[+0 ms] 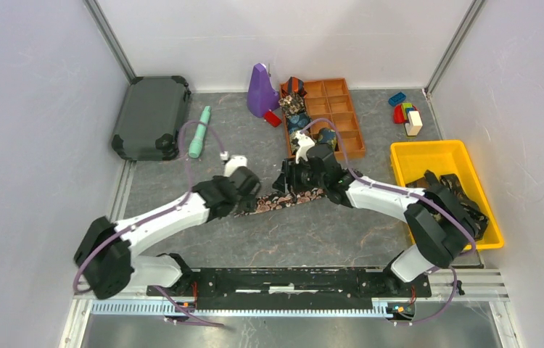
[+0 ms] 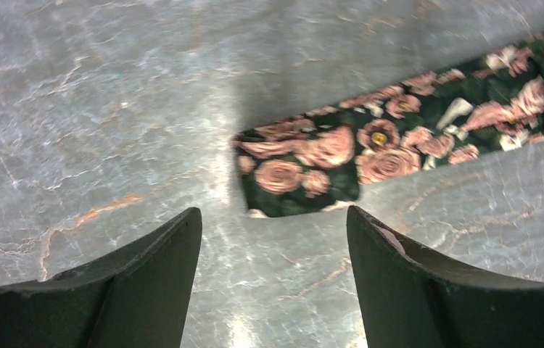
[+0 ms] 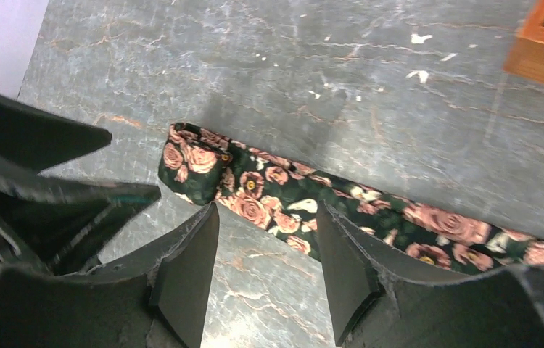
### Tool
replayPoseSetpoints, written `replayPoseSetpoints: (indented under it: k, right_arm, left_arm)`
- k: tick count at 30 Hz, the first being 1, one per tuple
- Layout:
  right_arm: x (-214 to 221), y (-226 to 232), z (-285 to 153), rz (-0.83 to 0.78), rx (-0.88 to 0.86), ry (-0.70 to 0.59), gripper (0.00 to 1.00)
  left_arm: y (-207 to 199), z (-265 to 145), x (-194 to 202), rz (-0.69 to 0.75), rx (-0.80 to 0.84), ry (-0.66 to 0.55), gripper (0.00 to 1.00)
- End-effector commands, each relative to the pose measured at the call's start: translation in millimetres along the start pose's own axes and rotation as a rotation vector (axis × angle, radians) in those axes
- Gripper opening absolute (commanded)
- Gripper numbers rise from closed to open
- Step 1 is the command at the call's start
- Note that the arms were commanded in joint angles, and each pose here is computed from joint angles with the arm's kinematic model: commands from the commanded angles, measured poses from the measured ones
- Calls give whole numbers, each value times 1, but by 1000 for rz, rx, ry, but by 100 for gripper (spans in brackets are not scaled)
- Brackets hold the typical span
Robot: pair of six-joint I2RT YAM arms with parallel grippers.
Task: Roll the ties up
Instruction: Roll the tie at the center of the board.
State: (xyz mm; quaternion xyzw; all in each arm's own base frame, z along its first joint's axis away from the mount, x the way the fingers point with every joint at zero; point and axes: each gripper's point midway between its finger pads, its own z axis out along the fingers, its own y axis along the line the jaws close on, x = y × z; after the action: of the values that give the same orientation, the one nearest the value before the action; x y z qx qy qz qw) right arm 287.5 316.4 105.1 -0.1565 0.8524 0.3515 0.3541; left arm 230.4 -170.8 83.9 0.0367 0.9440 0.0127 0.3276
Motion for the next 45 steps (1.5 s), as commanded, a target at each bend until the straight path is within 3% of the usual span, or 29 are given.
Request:
replayPoseSetpoints:
  k: [1, 9, 17, 25, 34, 45]
  right_arm:
    - [-11, 27, 16, 6, -36, -9, 59]
    - [2, 55, 49, 28, -75, 40, 60]
    - [22, 63, 70, 59, -95, 88, 53]
    - [33, 67, 82, 69, -121, 114, 45]
    - [38, 66, 86, 66, -126, 129, 45]
    - [33, 73, 77, 58, -153, 115, 53]
  left_arm:
    - [11, 0, -10, -127, 135, -55, 80]
    - [37, 8, -9, -306, 202, -93, 80]
    - [44, 18, -4, -384, 231, -114, 75]
    - [44, 23, -2, -390, 238, -110, 73]
    - [42, 31, 6, -385, 243, -88, 73]
    - [31, 42, 13, -386, 283, -54, 71]
